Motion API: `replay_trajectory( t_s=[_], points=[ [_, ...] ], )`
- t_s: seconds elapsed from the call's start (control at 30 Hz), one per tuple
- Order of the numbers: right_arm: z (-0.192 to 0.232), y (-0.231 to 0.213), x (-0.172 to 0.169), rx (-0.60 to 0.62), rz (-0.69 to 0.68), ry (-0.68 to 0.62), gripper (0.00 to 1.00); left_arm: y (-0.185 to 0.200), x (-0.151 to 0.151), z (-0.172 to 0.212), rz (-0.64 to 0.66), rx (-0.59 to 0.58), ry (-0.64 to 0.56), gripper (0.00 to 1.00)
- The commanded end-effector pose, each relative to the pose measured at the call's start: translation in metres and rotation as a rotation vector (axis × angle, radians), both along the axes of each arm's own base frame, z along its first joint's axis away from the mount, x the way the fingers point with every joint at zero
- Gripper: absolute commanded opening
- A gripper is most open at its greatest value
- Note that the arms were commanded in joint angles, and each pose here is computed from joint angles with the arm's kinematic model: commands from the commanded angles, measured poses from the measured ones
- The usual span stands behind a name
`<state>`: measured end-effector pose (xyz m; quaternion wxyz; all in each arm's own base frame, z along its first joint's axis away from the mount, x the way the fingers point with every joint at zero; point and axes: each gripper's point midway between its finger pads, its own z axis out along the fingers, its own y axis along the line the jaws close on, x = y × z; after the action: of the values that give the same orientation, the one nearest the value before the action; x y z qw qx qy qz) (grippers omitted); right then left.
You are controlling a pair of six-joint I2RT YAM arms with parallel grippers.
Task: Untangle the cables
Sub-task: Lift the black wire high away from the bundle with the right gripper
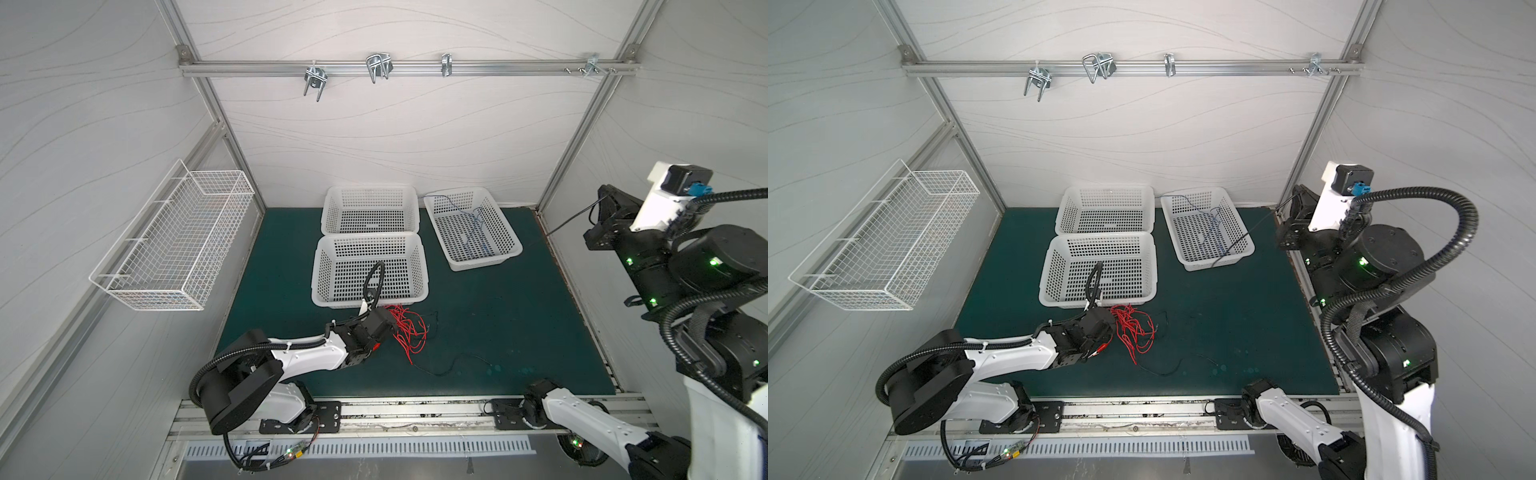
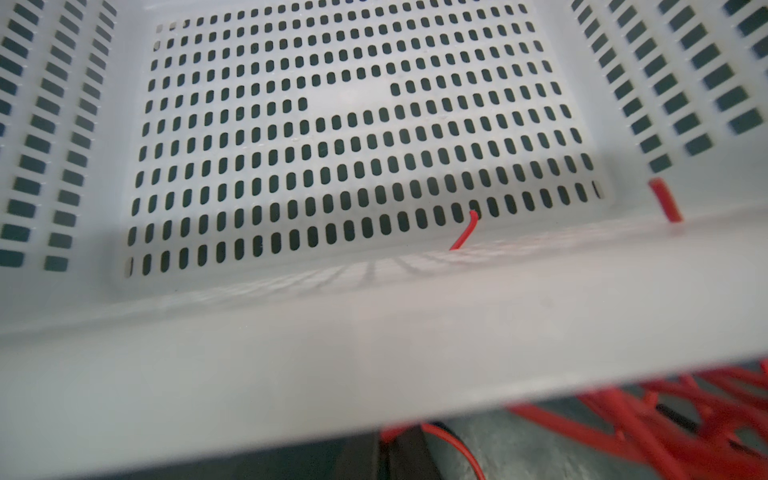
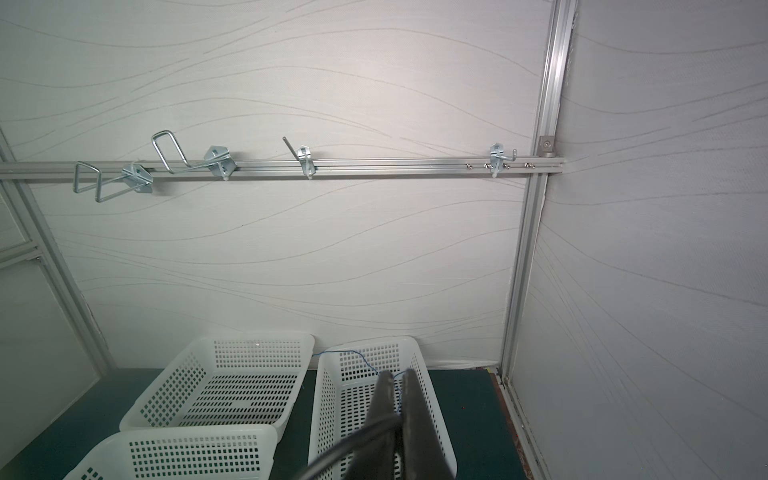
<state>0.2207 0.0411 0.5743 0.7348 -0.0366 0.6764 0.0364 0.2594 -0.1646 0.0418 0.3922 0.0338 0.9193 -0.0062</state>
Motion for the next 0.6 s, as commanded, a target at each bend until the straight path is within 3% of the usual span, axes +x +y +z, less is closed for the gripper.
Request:
replay_trajectory(
  t_s=[0.0,0.3,0.57],
  points=[
    [-0.007,0.015,0.013,-0.011,0.049,0.028,0.0,0.003,0.004,0.003,0.022,0.013,-0.009,0.0],
    [-0.026,0.055,0.057,-0.003,0.174,0.109,0.0,-0.011,0.009,0.014,-0.035,-0.015,-0.026,0.0],
    [-0.005,0.088,0.085,0.057,0.308,0.093,0.0,-0.014,0.008,0.02,-0.053,-0.06,-0.055,0.0]
  ],
)
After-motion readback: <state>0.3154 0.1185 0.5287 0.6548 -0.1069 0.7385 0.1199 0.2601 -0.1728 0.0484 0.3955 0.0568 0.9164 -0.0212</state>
